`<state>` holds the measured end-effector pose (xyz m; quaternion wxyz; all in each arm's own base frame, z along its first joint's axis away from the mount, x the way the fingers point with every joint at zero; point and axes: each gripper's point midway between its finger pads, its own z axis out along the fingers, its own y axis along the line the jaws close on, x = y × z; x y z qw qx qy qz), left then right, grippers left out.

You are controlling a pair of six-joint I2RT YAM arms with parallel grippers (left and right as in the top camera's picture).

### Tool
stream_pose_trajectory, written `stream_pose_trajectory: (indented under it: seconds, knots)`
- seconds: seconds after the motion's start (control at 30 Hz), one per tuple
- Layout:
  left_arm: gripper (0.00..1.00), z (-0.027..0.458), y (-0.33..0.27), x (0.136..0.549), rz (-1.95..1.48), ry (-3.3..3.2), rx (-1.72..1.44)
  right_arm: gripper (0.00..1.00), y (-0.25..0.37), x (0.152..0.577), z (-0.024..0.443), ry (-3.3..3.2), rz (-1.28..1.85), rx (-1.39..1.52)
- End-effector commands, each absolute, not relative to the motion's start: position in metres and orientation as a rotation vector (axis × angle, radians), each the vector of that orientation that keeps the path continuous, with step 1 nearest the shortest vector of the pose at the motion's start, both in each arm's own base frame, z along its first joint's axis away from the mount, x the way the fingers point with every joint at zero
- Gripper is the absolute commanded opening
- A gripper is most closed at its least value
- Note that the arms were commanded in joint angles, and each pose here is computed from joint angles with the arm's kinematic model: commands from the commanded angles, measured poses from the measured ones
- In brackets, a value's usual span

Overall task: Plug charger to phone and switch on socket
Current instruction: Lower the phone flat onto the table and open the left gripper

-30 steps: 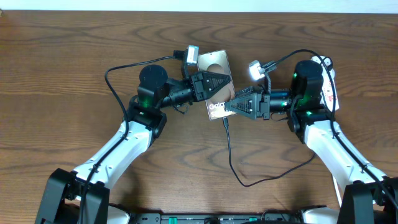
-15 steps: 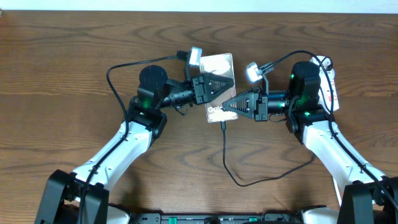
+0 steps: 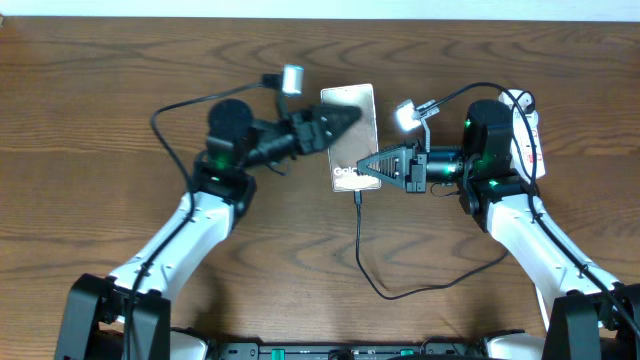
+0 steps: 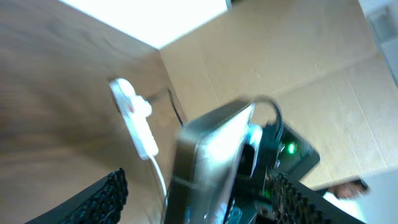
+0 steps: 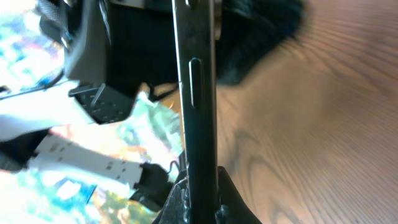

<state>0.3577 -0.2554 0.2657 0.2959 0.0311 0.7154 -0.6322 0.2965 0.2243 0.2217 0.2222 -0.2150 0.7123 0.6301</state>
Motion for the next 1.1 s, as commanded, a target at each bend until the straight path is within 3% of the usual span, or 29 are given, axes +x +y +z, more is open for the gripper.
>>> stream_pose_trajectory:
  seconds: [0.0,0.27,0.3,0.37,1.07]
  knots:
    - [0.79,0.275,-0.221,0.38,-1.6,1.859,0.01,0.01,0.223,0.312,0.2,2.045,1.566,-0.517]
    - [0.8,0.236,-0.181,0.395,-1.545,2.012,-0.237,0.01,0.198,0.33,0.143,2.29,1.241,-0.33]
    - [0.89,0.23,-0.179,0.394,-1.543,2.037,-0.267,0.01,0.196,0.332,0.138,2.313,1.213,-0.307]
    - [0.92,0.221,-0.178,0.392,-1.543,2.078,-0.307,0.01,0.192,0.334,0.126,2.353,1.176,-0.275]
    - [0.93,0.21,-0.177,0.388,-1.543,2.132,-0.357,0.01,0.195,0.34,0.027,2.553,1.236,-0.156]
